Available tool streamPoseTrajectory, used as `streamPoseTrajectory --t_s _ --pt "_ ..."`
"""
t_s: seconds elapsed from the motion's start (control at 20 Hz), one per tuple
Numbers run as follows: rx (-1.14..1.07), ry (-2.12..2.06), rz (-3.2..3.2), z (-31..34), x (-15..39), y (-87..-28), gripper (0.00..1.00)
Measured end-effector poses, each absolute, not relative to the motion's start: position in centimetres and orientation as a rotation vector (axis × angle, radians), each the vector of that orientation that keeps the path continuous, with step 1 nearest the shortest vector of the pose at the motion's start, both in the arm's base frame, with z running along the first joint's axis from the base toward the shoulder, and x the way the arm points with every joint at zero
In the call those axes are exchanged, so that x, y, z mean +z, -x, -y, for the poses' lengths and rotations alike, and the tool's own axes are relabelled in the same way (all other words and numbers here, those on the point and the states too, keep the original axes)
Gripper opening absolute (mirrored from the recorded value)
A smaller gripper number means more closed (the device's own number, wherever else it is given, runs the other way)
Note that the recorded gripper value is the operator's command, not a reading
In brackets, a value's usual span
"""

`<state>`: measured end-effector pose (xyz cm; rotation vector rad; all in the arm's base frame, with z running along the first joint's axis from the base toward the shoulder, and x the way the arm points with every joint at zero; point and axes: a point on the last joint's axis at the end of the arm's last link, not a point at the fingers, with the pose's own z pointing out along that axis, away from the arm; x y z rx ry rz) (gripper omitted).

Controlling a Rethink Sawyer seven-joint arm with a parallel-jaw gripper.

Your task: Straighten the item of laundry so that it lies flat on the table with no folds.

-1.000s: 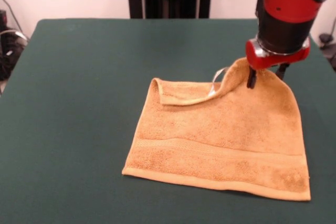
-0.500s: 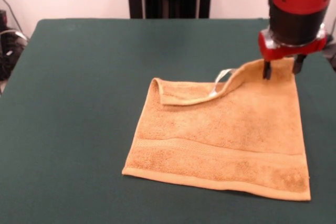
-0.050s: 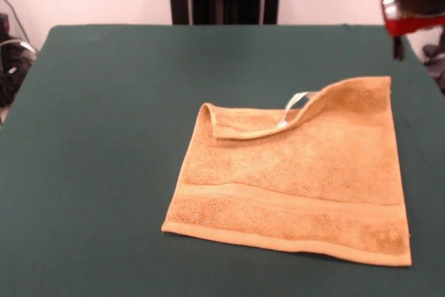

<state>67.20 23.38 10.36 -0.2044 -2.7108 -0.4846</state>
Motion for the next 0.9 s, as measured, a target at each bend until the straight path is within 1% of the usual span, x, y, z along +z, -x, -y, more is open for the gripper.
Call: streamPoseTrajectory --t_s 0.15,0.4,0.6,0.7,0.9 --pt "-0.496 0.246 2.681 -24.3 11.5 -67.1 1.00" --pt "-0.420 0.174 2.720 -24.3 11.2 -66.9 1.00" --pt "-0.271 0.057 2.811 -22.6 9.8 -67.5 1.00" --pt "-0.239 0.040 2.832 -21.9 9.3 -67.8 1.00" --pt "-0.151 0.020 2.887 -18.4 8.6 -68.5 1.00"
